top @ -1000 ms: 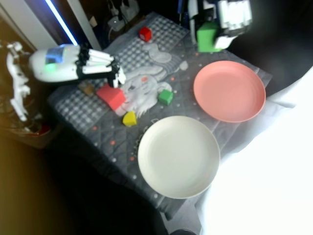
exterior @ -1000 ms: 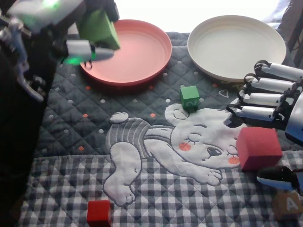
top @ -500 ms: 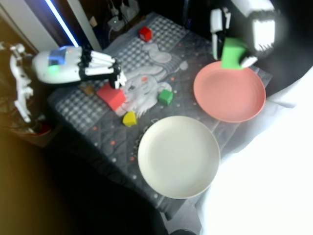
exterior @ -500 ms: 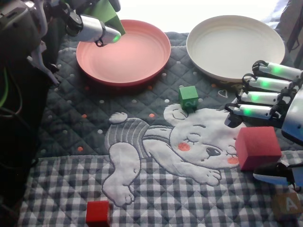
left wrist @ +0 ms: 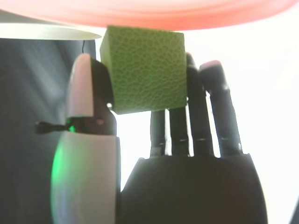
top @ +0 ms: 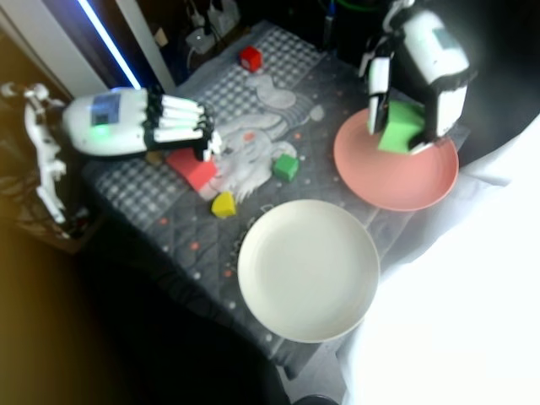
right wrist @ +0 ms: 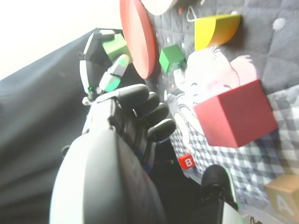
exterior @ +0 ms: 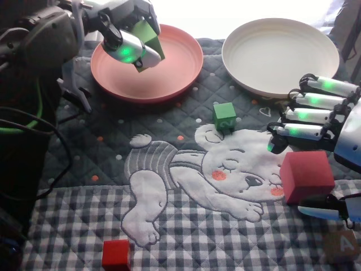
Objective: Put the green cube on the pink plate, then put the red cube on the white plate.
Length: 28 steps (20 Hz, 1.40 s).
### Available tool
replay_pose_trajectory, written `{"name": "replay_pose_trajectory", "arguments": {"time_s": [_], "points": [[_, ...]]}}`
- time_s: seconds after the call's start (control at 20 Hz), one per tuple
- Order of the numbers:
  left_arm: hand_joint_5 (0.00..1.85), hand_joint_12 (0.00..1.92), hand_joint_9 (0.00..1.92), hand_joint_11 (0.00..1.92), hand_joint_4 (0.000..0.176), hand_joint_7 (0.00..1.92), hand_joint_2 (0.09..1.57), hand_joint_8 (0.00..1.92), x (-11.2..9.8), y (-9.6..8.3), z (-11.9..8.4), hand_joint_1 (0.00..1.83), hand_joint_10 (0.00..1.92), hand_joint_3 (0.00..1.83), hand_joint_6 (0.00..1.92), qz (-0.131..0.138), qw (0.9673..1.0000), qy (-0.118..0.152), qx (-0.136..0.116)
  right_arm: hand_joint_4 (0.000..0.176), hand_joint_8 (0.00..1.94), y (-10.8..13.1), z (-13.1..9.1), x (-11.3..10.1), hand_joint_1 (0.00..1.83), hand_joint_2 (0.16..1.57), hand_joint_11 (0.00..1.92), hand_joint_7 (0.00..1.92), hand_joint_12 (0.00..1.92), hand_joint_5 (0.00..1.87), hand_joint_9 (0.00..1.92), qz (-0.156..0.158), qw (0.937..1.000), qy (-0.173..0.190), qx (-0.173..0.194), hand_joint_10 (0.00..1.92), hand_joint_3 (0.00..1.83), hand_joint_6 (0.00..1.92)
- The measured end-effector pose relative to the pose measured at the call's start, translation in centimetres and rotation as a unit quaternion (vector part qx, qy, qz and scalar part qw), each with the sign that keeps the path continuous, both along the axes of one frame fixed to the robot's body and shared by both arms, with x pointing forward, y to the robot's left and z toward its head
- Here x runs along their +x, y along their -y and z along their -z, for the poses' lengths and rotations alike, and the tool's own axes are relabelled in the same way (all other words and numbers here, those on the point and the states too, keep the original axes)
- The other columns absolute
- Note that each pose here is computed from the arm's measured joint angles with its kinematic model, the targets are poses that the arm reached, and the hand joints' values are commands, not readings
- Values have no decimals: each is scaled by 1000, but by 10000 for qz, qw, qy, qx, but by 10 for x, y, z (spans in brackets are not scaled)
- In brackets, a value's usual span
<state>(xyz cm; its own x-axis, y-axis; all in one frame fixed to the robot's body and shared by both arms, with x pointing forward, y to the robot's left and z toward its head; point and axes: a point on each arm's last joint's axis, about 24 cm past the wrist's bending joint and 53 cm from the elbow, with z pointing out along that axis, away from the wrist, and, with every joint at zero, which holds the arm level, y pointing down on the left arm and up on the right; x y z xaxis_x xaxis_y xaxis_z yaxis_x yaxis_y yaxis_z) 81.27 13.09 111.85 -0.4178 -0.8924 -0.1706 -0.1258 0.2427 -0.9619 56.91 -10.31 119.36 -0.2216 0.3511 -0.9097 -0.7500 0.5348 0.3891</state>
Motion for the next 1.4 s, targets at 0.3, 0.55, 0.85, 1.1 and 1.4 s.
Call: {"name": "replay_pose_trajectory", "arguments": {"time_s": [0.3, 0.55, 0.85, 1.1, 1.4], "points": [[145, 77, 0, 0, 113, 91, 837, 1, -1, -3, 11, 677, 2, 0, 6, -20, 9999, -132, 62, 0, 818, 1, 0, 1, 761, 886, 0, 376, 1783, 391, 208, 6, 10000, 4, -4, 1144, 272, 951], [85, 8, 0, 18, 152, 11, 899, 4, -6, -1, 8, 623, 0, 14, 9, 20, 9999, -111, 9, 0, 776, 1, 0, 1, 783, 806, 0, 389, 1770, 390, 212, 4, 10000, 3, -4, 1120, 344, 927], [63, 302, 16, 0, 101, 63, 950, 5, -34, -13, -29, 421, 3, 12, 0, 82, 9983, 511, -257, 0, 639, 8, -2, 4, 746, 440, 0, 409, 1680, 362, 188, 80, 9999, 34, -93, 1027, 784, 845], [148, 870, 137, 0, 120, 170, 926, 13, -85, -24, -59, 424, 42, 0, 12, 321, 9897, 1369, -257, 0, 663, 5, 15, 16, 847, 303, 0, 343, 1740, 323, 109, 146, 9993, -145, -325, 1079, 840, 867], [140, 806, 72, 0, 108, 134, 964, 2, -121, -39, -92, 462, 5, 2, 4, 343, 9751, 2148, -423, 0, 452, 3, 28, 23, 880, 591, 0, 524, 1790, 427, 275, 181, 9984, -273, -464, 985, 604, 774]]}}
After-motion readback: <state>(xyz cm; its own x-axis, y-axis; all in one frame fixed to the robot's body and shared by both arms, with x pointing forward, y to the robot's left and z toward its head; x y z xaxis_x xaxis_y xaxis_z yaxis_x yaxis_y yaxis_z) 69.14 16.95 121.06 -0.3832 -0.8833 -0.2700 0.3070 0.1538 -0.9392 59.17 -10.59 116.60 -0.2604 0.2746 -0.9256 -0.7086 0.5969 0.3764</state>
